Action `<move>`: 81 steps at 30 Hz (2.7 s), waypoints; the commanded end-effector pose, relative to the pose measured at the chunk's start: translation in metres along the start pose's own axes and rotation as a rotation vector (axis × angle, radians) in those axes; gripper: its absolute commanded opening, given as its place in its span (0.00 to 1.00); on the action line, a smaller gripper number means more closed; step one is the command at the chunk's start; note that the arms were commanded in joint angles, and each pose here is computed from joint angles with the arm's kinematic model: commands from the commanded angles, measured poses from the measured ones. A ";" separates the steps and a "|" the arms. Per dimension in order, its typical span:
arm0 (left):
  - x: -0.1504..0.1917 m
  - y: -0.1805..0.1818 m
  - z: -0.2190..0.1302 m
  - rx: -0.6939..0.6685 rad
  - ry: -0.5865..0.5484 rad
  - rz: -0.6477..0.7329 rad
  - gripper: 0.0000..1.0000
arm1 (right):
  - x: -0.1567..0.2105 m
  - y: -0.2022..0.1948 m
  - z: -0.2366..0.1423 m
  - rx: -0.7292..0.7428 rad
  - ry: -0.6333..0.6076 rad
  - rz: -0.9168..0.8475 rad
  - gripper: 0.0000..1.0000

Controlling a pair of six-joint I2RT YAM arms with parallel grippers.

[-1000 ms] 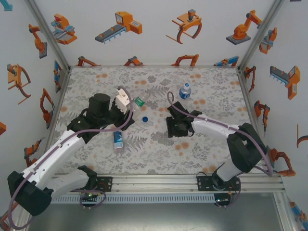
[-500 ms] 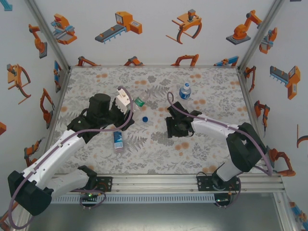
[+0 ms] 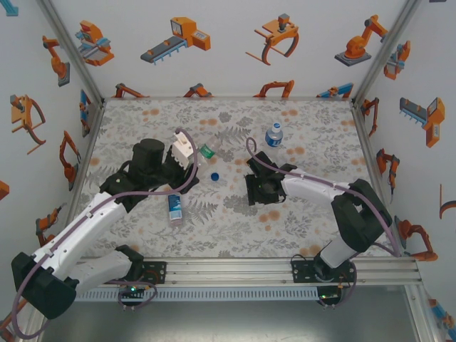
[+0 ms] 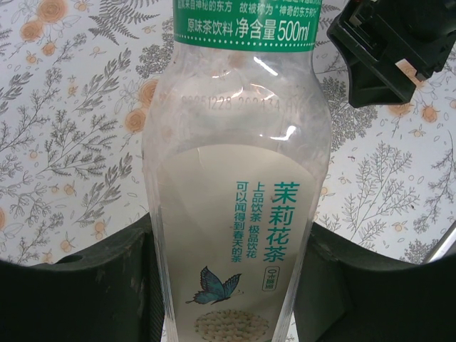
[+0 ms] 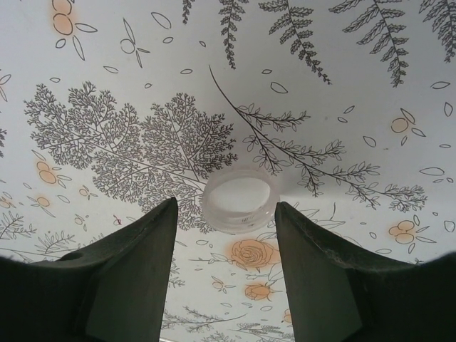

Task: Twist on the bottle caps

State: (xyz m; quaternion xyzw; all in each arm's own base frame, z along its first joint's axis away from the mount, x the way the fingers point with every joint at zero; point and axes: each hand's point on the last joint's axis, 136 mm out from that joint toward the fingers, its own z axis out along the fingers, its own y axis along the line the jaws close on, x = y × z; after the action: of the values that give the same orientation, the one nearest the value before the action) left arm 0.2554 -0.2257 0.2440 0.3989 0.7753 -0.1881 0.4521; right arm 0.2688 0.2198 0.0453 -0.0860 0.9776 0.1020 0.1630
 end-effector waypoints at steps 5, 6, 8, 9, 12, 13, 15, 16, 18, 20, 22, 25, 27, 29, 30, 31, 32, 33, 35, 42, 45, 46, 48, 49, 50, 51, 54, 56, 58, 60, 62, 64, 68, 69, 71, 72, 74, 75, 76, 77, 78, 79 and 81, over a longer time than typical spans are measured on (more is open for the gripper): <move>-0.006 -0.001 0.000 0.001 0.000 0.020 0.02 | 0.008 -0.004 0.011 0.003 0.020 0.023 0.54; -0.006 -0.001 0.000 0.002 0.000 0.022 0.02 | 0.008 -0.004 0.013 0.001 0.021 0.028 0.54; -0.006 -0.001 0.000 0.002 0.002 0.021 0.02 | 0.009 -0.004 0.015 -0.004 0.022 0.034 0.52; -0.006 -0.001 0.000 0.001 0.001 0.022 0.02 | 0.011 -0.004 0.017 -0.003 0.027 0.035 0.51; -0.005 0.000 0.000 0.000 0.007 0.023 0.02 | 0.015 -0.004 0.023 -0.012 0.035 0.048 0.46; -0.005 -0.001 0.001 0.000 0.008 0.025 0.02 | 0.016 -0.004 0.024 -0.020 0.038 0.055 0.43; -0.005 -0.002 0.001 0.005 0.006 0.025 0.02 | 0.017 -0.001 0.025 -0.042 0.038 0.067 0.36; -0.006 -0.002 0.000 0.007 0.004 0.027 0.02 | 0.017 0.001 0.026 -0.058 0.038 0.076 0.33; -0.005 -0.002 0.001 0.009 0.006 0.027 0.02 | 0.015 0.005 0.025 -0.091 0.033 0.095 0.28; -0.005 -0.003 0.001 0.009 0.007 0.027 0.02 | 0.012 0.010 0.022 -0.135 0.023 0.114 0.25; -0.005 -0.002 0.002 0.009 0.008 0.028 0.02 | 0.008 0.018 0.020 -0.195 0.010 0.136 0.24; -0.004 -0.002 0.002 0.010 0.012 0.028 0.02 | 0.001 0.031 0.014 -0.303 -0.014 0.174 0.24; -0.004 -0.002 0.002 0.009 0.013 0.027 0.03 | -0.004 0.038 0.010 -0.381 -0.035 0.198 0.24; -0.004 -0.003 0.003 0.011 0.013 0.028 0.02 | -0.006 0.041 0.007 -0.457 -0.049 0.235 0.24; -0.004 -0.003 0.003 0.013 0.015 0.027 0.02 | -0.007 0.040 0.007 -0.490 -0.062 0.258 0.24; -0.004 -0.003 0.003 0.012 0.016 0.027 0.02 | -0.006 0.038 0.007 -0.515 -0.063 0.282 0.24; -0.004 -0.003 0.003 0.013 0.016 0.027 0.03 | -0.003 0.035 0.008 -0.527 -0.060 0.303 0.24; -0.003 -0.003 0.003 0.014 0.018 0.027 0.02 | -0.001 0.031 0.010 -0.535 -0.056 0.322 0.25; -0.003 -0.004 0.004 0.017 0.019 0.028 0.02 | 0.008 0.021 0.014 -0.523 -0.042 0.352 0.27; -0.003 -0.012 0.004 0.062 0.018 0.040 0.02 | 0.039 -0.022 0.018 -0.288 0.016 0.360 0.41; -0.003 -0.015 0.005 0.080 0.021 0.041 0.02 | 0.039 -0.034 0.009 -0.208 0.010 0.342 0.44; -0.003 -0.015 0.006 0.082 0.024 0.041 0.02 | 0.038 -0.035 0.006 -0.190 0.006 0.333 0.44; -0.002 -0.016 0.007 0.087 0.028 0.043 0.02 | 0.032 -0.036 -0.001 -0.153 -0.008 0.302 0.45; -0.002 -0.016 0.007 0.088 0.029 0.043 0.01 | 0.030 -0.037 -0.003 -0.132 -0.010 0.285 0.45; -0.002 -0.017 0.007 0.092 0.028 0.048 0.00 | 0.029 -0.036 -0.006 -0.106 -0.014 0.260 0.46; -0.002 -0.017 0.008 0.092 0.026 0.050 0.00 | 0.025 -0.035 -0.009 -0.079 -0.022 0.237 0.46; -0.001 -0.021 0.007 0.101 0.020 0.074 0.00 | 0.017 -0.030 -0.016 -0.002 -0.046 0.166 0.47; 0.000 -0.022 0.008 0.103 0.021 0.077 0.00 | 0.012 -0.025 -0.019 0.035 -0.058 0.125 0.49; 0.000 -0.022 0.008 0.102 0.024 0.079 0.00 | 0.008 -0.018 -0.020 0.057 -0.064 0.095 0.52; 0.001 -0.022 0.009 0.102 0.030 0.079 0.00 | 0.006 -0.011 -0.017 0.067 -0.060 0.070 0.54; 0.001 -0.022 0.009 0.103 0.035 0.078 0.00 | 0.004 -0.004 -0.014 0.079 -0.056 0.049 0.55; 0.002 -0.023 0.009 0.104 0.039 0.080 0.00 | 0.003 0.003 -0.011 0.087 -0.049 0.027 0.56; 0.002 -0.022 0.009 0.098 0.039 0.082 0.00 | 0.002 0.016 -0.004 0.092 -0.035 -0.005 0.56; 0.002 -0.021 0.009 0.095 0.041 0.083 0.00 | 0.003 0.019 -0.002 0.093 -0.031 -0.012 0.56; 0.003 -0.021 0.009 0.093 0.042 0.082 0.00 | 0.004 0.023 0.001 0.096 -0.024 -0.024 0.56; 0.002 -0.021 0.009 0.093 0.041 0.083 0.00 | 0.004 0.025 0.003 0.098 -0.020 -0.032 0.56; 0.002 -0.021 0.009 0.093 0.043 0.082 0.00 | 0.006 0.027 0.005 0.106 -0.013 -0.043 0.55; 0.002 -0.021 0.009 0.092 0.044 0.082 0.00 | 0.007 0.028 0.007 0.109 -0.009 -0.049 0.55; 0.002 -0.021 0.009 0.092 0.043 0.082 0.00 | 0.007 0.028 0.008 0.111 -0.006 -0.052 0.55; 0.003 -0.021 0.009 0.093 0.045 0.082 0.00 | 0.008 0.029 0.009 0.112 -0.003 -0.055 0.54; 0.003 -0.021 0.009 0.092 0.046 0.083 0.00 | 0.009 0.029 0.010 0.113 -0.001 -0.056 0.53; 0.002 -0.021 0.009 0.093 0.045 0.083 0.00 | 0.010 0.030 0.010 0.113 0.000 -0.060 0.52; 0.003 -0.021 0.009 0.092 0.048 0.082 0.00 | 0.010 0.031 0.011 0.111 0.000 -0.059 0.50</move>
State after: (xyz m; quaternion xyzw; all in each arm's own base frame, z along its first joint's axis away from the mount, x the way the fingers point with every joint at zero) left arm 0.2430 -0.2397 0.2243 0.4456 0.7703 -0.1953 0.4123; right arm 0.2549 0.2504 0.0339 -0.0996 0.9793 0.0554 0.1673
